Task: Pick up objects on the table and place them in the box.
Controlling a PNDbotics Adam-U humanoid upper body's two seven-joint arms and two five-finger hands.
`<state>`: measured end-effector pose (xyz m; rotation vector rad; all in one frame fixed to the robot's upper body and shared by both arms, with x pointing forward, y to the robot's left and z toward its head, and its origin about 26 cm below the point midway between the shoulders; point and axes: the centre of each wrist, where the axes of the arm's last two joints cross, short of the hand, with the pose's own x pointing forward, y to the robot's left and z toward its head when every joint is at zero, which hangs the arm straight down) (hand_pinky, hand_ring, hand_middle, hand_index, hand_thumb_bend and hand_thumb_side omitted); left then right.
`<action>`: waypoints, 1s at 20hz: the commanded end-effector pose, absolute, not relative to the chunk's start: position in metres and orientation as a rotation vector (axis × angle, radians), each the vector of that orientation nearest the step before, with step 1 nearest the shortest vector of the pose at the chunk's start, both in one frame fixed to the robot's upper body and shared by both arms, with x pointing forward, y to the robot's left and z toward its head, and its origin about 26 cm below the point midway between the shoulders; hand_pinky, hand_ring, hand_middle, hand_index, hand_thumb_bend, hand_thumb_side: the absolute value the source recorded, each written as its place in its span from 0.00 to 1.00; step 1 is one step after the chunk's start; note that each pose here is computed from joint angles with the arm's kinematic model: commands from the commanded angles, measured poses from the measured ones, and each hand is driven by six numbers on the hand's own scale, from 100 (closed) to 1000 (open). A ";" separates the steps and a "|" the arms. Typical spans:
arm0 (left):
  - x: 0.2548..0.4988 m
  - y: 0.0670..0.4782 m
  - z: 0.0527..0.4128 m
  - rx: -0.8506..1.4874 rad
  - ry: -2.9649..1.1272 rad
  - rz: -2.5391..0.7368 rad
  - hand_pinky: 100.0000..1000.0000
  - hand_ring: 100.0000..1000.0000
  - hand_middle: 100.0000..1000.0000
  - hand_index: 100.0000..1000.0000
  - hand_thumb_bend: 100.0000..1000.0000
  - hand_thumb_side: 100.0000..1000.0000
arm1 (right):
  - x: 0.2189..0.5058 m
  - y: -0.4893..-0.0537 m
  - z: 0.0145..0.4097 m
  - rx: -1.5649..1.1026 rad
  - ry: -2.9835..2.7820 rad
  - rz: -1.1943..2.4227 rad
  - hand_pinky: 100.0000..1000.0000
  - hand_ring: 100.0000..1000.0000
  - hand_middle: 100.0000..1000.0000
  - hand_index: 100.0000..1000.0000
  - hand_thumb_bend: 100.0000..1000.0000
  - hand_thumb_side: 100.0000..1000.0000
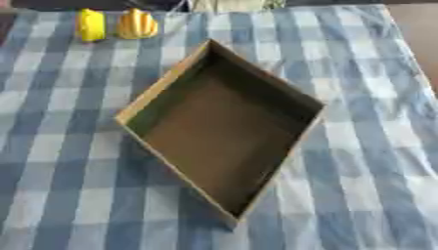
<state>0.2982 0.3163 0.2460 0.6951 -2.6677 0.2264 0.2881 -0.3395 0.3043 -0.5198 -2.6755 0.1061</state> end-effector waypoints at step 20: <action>0.314 0.332 0.334 1.053 -2.393 -0.099 0.85 0.91 0.77 0.84 0.37 0.44 | 0.283 -0.339 0.314 -0.539 -2.694 0.158 0.80 0.81 0.61 0.78 0.00 0.58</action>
